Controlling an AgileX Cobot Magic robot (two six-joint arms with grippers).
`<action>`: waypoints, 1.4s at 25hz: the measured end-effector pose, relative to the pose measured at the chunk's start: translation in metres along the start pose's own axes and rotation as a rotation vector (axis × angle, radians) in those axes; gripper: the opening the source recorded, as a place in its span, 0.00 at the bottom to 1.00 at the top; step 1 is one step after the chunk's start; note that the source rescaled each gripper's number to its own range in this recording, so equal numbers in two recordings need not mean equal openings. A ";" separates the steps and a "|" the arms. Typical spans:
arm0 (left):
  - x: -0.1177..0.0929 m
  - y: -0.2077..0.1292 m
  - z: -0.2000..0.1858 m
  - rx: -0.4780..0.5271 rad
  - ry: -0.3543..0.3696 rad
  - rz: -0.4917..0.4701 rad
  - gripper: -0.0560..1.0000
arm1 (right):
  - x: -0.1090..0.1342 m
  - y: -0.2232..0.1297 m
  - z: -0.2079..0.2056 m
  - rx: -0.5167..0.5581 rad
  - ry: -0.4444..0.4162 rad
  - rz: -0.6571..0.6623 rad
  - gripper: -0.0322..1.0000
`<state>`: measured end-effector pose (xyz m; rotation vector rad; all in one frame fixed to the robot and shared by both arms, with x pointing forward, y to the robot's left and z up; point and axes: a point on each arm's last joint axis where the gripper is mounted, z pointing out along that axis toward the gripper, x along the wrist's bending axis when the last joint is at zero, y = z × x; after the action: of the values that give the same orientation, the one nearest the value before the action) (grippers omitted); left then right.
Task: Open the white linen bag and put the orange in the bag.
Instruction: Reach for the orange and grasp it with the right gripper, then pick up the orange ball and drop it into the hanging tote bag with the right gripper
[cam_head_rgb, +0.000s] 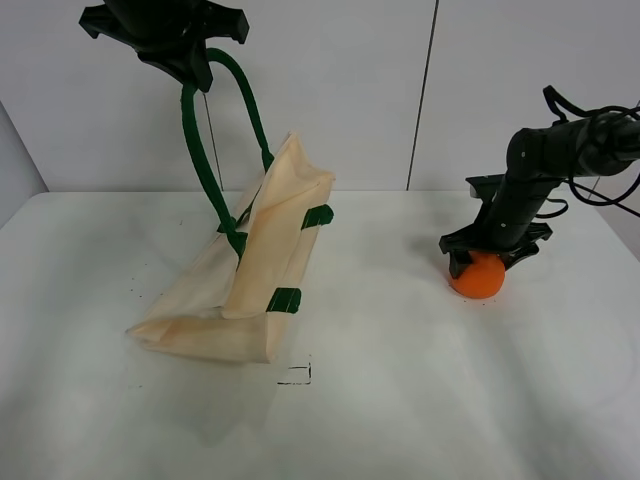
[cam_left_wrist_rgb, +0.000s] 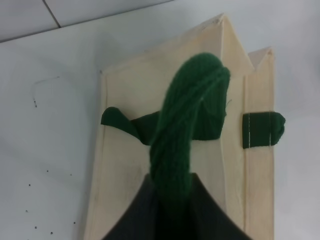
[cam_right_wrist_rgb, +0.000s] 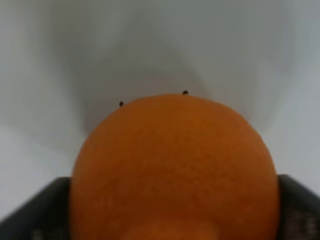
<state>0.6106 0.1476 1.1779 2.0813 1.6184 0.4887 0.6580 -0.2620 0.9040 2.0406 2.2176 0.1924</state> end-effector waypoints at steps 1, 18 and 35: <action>0.000 0.000 0.000 0.000 0.000 0.000 0.06 | 0.000 0.000 0.000 0.001 0.000 0.000 0.63; 0.000 0.000 -0.001 -0.002 0.000 0.000 0.06 | 0.014 0.033 -0.136 -0.161 0.159 -0.042 0.06; 0.001 0.000 -0.013 -0.026 -0.004 -0.001 0.06 | 0.170 0.025 -0.184 -0.247 0.647 -0.239 0.06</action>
<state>0.6037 0.1506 1.1884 2.0607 1.6030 0.5027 0.6366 -0.0923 1.0887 1.7186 2.5777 1.1781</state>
